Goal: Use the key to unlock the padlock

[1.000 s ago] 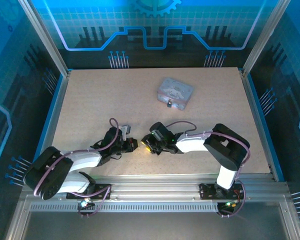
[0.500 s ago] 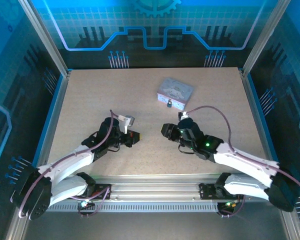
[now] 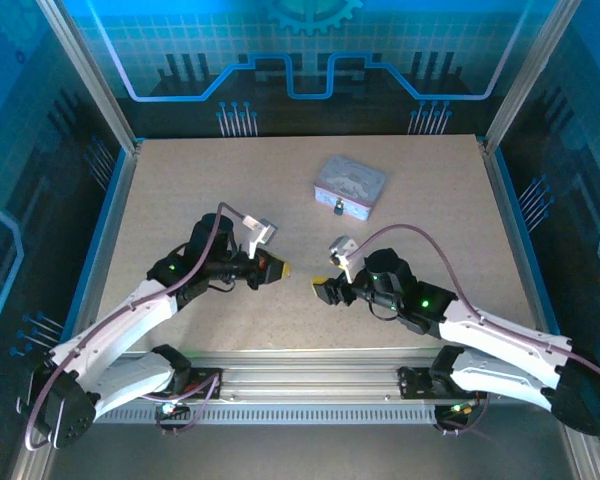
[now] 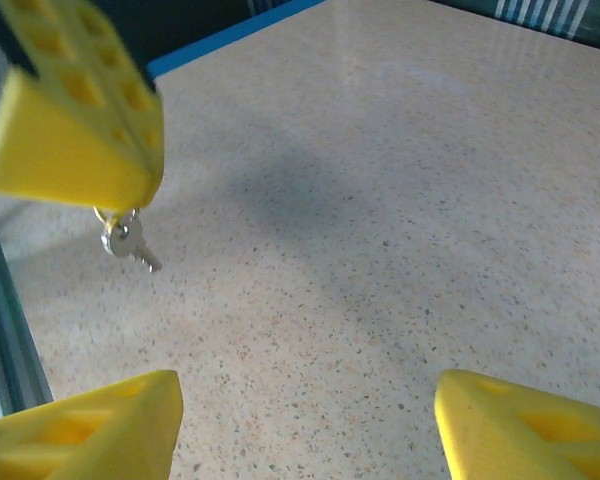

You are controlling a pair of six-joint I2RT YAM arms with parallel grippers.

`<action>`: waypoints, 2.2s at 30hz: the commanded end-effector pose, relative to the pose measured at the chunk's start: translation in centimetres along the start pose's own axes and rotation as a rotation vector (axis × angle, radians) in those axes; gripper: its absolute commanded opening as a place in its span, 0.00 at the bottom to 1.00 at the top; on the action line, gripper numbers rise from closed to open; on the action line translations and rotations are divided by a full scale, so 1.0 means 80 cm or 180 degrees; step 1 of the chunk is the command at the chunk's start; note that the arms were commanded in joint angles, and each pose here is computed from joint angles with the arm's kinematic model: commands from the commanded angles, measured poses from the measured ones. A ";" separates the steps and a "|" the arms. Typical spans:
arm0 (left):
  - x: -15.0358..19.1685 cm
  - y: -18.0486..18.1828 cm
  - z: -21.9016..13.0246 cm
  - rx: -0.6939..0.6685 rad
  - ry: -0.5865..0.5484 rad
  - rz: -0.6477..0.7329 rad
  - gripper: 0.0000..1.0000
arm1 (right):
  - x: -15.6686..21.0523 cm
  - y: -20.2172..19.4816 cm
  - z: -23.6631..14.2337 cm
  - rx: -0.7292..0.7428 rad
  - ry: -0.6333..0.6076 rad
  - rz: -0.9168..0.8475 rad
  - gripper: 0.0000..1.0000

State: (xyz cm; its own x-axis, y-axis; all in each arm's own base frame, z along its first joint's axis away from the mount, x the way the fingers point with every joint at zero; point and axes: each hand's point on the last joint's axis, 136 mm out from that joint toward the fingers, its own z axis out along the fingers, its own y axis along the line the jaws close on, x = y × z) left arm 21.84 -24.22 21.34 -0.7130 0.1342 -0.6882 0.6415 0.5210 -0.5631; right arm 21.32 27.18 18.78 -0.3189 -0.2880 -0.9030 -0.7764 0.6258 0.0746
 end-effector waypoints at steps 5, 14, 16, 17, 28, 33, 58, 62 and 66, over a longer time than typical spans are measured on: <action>-0.008 -0.031 -0.013 0.0287 0.0087 0.0062 0.00 | -0.026 0.029 0.023 -0.0250 -0.0220 -0.0759 0.66; -0.015 -0.034 -0.008 0.0385 0.0069 -0.0085 0.00 | -0.044 0.036 0.034 -0.0112 -0.0613 -0.1078 0.51; -0.014 -0.034 -0.006 0.0414 0.0091 -0.0139 0.00 | -0.049 0.041 0.033 -0.0114 -0.0687 -0.1164 0.50; -0.015 -0.034 -0.005 0.0422 0.0090 -0.0154 0.00 | -0.051 0.043 0.032 -0.0119 -0.0710 -0.1196 0.49; -0.022 -0.030 -0.008 0.0401 0.0010 -0.0216 0.00 | -0.033 0.046 0.041 -0.0085 -0.0584 -0.1358 0.46; -0.023 -0.026 -0.013 0.0365 -0.0032 -0.0256 0.00 | -0.024 0.051 0.045 -0.0078 -0.0529 -0.1406 0.45; -0.021 -0.024 -0.014 0.0362 -0.0050 -0.0290 0.00 | -0.048 0.050 0.042 0.0146 -0.0706 -0.1523 0.36; -0.020 -0.023 -0.013 0.0358 -0.0043 -0.0296 0.00 | -0.051 0.051 0.041 0.0134 -0.0733 -0.1510 0.36; -0.019 -0.022 -0.013 0.0352 -0.0043 -0.0300 0.00 | -0.053 0.052 0.040 0.0131 -0.0747 -0.1505 0.36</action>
State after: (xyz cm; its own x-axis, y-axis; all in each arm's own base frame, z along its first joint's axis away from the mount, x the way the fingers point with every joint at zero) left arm 21.83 -24.53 23.50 -0.7686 0.0819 -0.6345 0.5954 0.4542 -0.6627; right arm 21.41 32.78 19.21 0.1515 -0.4331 -0.8885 -0.7952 0.4805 -0.3698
